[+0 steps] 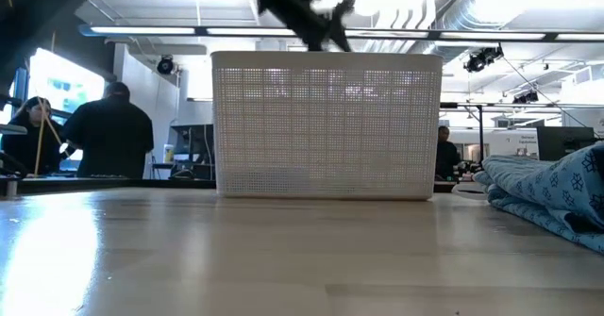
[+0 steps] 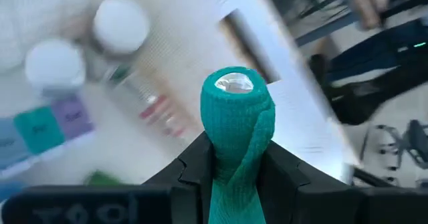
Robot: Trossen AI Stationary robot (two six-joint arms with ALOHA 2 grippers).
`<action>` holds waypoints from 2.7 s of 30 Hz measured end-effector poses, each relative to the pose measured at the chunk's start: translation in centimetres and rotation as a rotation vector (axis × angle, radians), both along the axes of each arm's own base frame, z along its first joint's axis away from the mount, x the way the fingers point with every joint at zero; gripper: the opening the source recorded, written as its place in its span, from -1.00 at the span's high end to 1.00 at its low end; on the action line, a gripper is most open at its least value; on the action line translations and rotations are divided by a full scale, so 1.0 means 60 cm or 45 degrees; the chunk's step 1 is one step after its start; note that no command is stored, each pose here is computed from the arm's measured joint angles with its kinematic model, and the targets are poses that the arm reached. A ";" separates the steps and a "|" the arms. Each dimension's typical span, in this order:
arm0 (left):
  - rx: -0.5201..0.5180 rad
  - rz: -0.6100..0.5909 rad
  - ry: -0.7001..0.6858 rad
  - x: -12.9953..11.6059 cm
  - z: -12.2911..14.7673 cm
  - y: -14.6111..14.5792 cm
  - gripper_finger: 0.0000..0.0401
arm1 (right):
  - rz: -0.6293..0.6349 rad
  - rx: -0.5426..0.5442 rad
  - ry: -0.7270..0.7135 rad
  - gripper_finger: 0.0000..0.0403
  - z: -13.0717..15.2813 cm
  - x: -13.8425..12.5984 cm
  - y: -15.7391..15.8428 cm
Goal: Pick & place medical supplies in basket/bin
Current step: Put the light green bandage into the white bin, then put the orange pill bottle into the white bin
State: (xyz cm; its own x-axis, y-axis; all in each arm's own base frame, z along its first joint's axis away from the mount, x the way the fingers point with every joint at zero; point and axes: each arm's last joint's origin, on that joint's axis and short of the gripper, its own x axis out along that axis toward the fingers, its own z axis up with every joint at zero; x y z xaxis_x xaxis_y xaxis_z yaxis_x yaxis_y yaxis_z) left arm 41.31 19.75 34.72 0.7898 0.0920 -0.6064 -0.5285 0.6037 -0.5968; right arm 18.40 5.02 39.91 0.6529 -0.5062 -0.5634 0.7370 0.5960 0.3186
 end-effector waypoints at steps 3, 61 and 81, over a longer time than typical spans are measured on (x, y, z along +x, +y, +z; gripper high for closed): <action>-0.030 0.010 0.059 0.015 -0.039 0.015 0.37 | -0.064 0.000 0.003 -0.09 0.004 -0.001 -0.025; -0.372 0.043 0.281 0.085 -0.163 -0.025 -0.59 | 0.040 0.275 0.112 -0.09 -0.003 0.004 -0.052; 0.057 -0.105 0.002 -0.001 0.090 -0.083 -0.47 | 0.499 0.573 0.817 -0.09 -0.124 -0.041 0.035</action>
